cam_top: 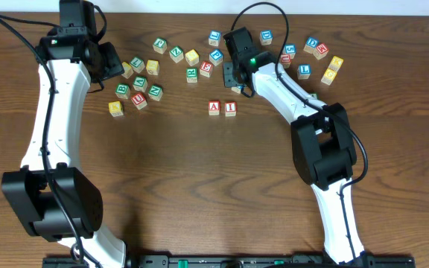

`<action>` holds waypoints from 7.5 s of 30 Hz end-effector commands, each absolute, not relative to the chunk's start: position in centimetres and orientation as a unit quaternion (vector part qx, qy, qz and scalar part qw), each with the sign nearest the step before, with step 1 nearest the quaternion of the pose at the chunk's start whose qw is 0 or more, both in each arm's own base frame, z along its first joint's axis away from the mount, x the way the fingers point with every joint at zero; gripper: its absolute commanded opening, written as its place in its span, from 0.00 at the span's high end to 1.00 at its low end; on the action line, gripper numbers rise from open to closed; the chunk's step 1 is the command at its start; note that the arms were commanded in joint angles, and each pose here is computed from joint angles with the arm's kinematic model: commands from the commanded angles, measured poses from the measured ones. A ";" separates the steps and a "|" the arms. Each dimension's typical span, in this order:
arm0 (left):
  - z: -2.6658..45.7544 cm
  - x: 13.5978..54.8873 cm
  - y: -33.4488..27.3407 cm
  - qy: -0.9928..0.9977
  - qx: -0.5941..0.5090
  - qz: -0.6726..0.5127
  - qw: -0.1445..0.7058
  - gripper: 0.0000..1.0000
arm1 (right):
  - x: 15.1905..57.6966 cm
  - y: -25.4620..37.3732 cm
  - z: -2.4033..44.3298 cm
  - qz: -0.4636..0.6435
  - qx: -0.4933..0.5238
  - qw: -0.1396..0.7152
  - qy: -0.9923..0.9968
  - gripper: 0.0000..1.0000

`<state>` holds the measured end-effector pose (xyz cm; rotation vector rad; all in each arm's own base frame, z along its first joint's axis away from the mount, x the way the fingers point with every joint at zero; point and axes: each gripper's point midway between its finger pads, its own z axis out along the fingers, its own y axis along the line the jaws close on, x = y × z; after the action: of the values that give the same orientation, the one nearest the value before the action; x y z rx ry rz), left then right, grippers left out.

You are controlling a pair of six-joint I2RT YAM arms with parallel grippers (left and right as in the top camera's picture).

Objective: Spell out AI2

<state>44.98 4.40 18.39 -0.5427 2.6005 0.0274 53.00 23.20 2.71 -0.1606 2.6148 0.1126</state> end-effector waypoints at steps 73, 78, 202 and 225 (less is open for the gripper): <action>19.7 43.8 4.1 0.950 -0.199 0.002 0.240 0.41 | 47.2 18.2 10.2 0.038 -0.002 0.096 0.995 0.60; 19.9 42.6 1.8 0.958 -0.183 -0.046 0.216 0.42 | 45.5 15.2 13.0 0.028 -0.014 0.072 0.997 0.60; 17.6 43.3 -1.1 0.969 -0.140 -0.025 0.204 0.78 | 48.1 31.0 4.4 0.111 -0.084 0.205 0.969 0.99; 17.6 43.3 -1.1 0.969 -0.140 -0.025 0.204 0.78 | 46.3 30.5 1.2 0.103 -0.069 0.149 0.981 0.99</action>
<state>43.30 -1.37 17.93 -0.3956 2.6967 -0.0918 46.79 30.49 2.00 -0.2186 2.7935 0.2957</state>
